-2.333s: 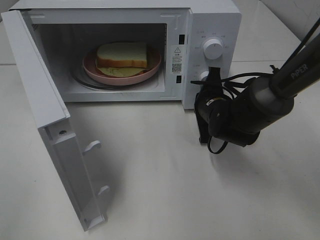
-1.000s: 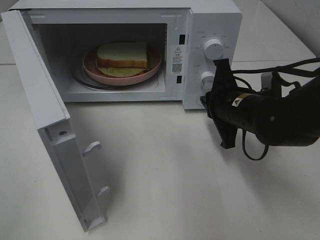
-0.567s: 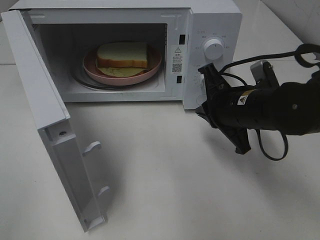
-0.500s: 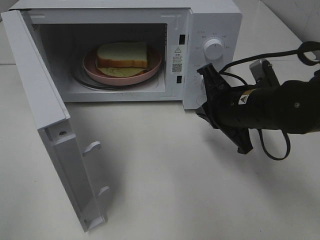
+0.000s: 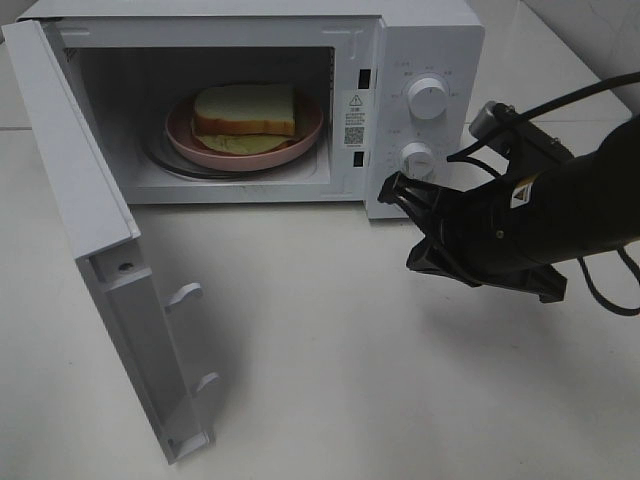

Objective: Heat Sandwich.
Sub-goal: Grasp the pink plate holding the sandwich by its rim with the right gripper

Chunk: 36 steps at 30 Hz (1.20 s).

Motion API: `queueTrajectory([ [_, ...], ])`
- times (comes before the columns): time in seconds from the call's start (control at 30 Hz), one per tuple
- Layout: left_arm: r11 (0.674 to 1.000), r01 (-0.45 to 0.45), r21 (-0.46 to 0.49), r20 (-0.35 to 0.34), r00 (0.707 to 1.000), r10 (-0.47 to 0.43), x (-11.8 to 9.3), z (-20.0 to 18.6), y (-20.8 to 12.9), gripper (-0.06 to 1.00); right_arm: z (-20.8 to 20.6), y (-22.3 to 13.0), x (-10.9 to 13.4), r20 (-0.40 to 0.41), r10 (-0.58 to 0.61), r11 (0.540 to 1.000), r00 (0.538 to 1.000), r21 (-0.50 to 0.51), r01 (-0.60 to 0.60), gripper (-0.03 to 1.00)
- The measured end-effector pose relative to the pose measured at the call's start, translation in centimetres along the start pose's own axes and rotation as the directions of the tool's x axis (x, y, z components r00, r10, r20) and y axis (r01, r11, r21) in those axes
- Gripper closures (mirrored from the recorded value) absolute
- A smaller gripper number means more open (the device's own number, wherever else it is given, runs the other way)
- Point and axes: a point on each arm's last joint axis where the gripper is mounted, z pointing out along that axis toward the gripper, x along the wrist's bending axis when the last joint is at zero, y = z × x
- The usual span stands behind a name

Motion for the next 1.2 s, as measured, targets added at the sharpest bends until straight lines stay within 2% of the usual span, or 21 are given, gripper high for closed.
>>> queueTrajectory([
  [0.2,1.000,0.000,0.000,0.000,1.000,0.000,0.0,0.0,0.0,-0.02,-1.4,-0.6,-0.2,0.013,-0.245,0.966,0.969,0.081,0.244,0.94],
  [0.23,1.000,0.000,0.000,0.000,1.000,0.000,0.0,0.0,0.0,-0.02,-1.4,-0.6,-0.2,0.013,-0.245,0.966,0.969,0.081,0.244,0.94],
  [0.33,1.000,0.000,0.000,0.000,1.000,0.000,0.0,0.0,0.0,-0.02,-2.0,-1.0,-0.3,0.006,-0.378,0.919,0.926,0.123,0.374,0.94],
  [0.37,1.000,0.000,0.000,0.000,1.000,0.000,0.0,0.0,0.0,-0.02,-2.3,-1.2,-0.4,-0.003,-0.452,0.881,0.892,0.155,0.447,0.93],
  [0.4,1.000,0.000,0.000,0.000,1.000,0.000,0.0,0.0,0.0,-0.02,-2.3,-1.2,-0.4,-0.003,-0.452,0.881,0.892,0.155,0.447,0.93],
  [0.47,1.000,0.000,0.000,0.000,1.000,0.000,0.0,0.0,0.0,-0.02,-2.5,-1.6,-0.6,-0.014,-0.516,0.839,0.857,0.197,0.508,0.93],
  [0.53,1.000,0.000,0.000,0.000,1.000,0.000,0.0,0.0,0.0,-0.02,-2.7,-2.1,-0.9,-0.041,-0.604,0.761,0.796,0.266,0.591,0.92],
  [0.57,1.000,0.000,0.000,0.000,1.000,0.000,0.0,0.0,0.0,-0.02,-2.7,-2.1,-0.9,-0.041,-0.604,0.761,0.796,0.266,0.591,0.92],
  [0.63,1.000,0.000,0.000,0.000,1.000,0.000,0.0,0.0,0.0,-0.02,-2.9,-2.2,-0.9,-0.068,-0.655,0.705,0.753,0.305,0.640,0.92],
  [0.67,1.000,0.000,0.000,0.000,1.000,0.000,0.0,0.0,0.0,-0.02,-3.2,-2.3,-0.8,-0.101,-0.701,0.643,0.706,0.338,0.687,0.92],
  [0.7,1.000,0.000,0.000,0.000,1.000,0.000,0.0,0.0,0.0,-0.02,-3.4,-2.3,-0.7,-0.121,-0.724,0.608,0.679,0.354,0.711,0.92],
  [0.73,1.000,0.000,0.000,0.000,1.000,0.000,0.0,0.0,0.0,-0.02,-3.4,-2.3,-0.7,-0.121,-0.724,0.608,0.679,0.354,0.711,0.92],
  [0.8,1.000,0.000,0.000,0.000,1.000,0.000,0.0,0.0,0.0,-0.02,-3.7,-2.2,-0.4,-0.161,-0.767,0.537,0.622,0.371,0.758,0.91],
  [0.83,1.000,0.000,0.000,0.000,1.000,0.000,0.0,0.0,0.0,-0.02,-4.1,-1.9,-0.1,-0.194,-0.803,0.470,0.564,0.378,0.798,0.91],
  [0.87,1.000,0.000,0.000,0.000,1.000,0.000,0.0,0.0,0.0,-0.02,-4.1,-1.9,-0.1,-0.194,-0.803,0.470,0.564,0.378,0.798,0.91],
  [0.93,1.000,0.000,0.000,0.000,1.000,0.000,0.0,0.0,0.0,-0.02,-4.5,-1.6,0.3,-0.223,-0.838,0.395,0.498,0.383,0.835,0.91],
  [0.97,1.000,0.000,0.000,0.000,1.000,0.000,0.0,0.0,0.0,-0.02,-4.8,-1.3,0.5,-0.241,-0.862,0.335,0.445,0.387,0.859,0.90],
  [1.07,1.000,0.000,0.000,0.000,1.000,0.000,0.0,0.0,0.0,-0.02,-5.1,-0.9,0.7,-0.250,-0.883,0.286,0.397,0.384,0.878,0.90],
  [1.1,1.000,0.000,0.000,0.000,1.000,0.000,0.0,0.0,0.0,-0.02,-5.3,-0.4,1.0,-0.255,-0.904,0.238,0.344,0.369,0.899,0.89],
  [1.13,1.000,0.000,0.000,0.000,1.000,0.000,0.0,0.0,0.0,-0.02,-5.4,-0.2,1.2,-0.257,-0.913,0.214,0.318,0.363,0.907,0.89],
  [1.2,1.000,0.000,0.000,0.000,1.000,0.000,0.0,0.0,0.0,-0.02,-5.5,-0.1,1.3,-0.260,-0.920,0.192,0.295,0.358,0.914,0.89],
])
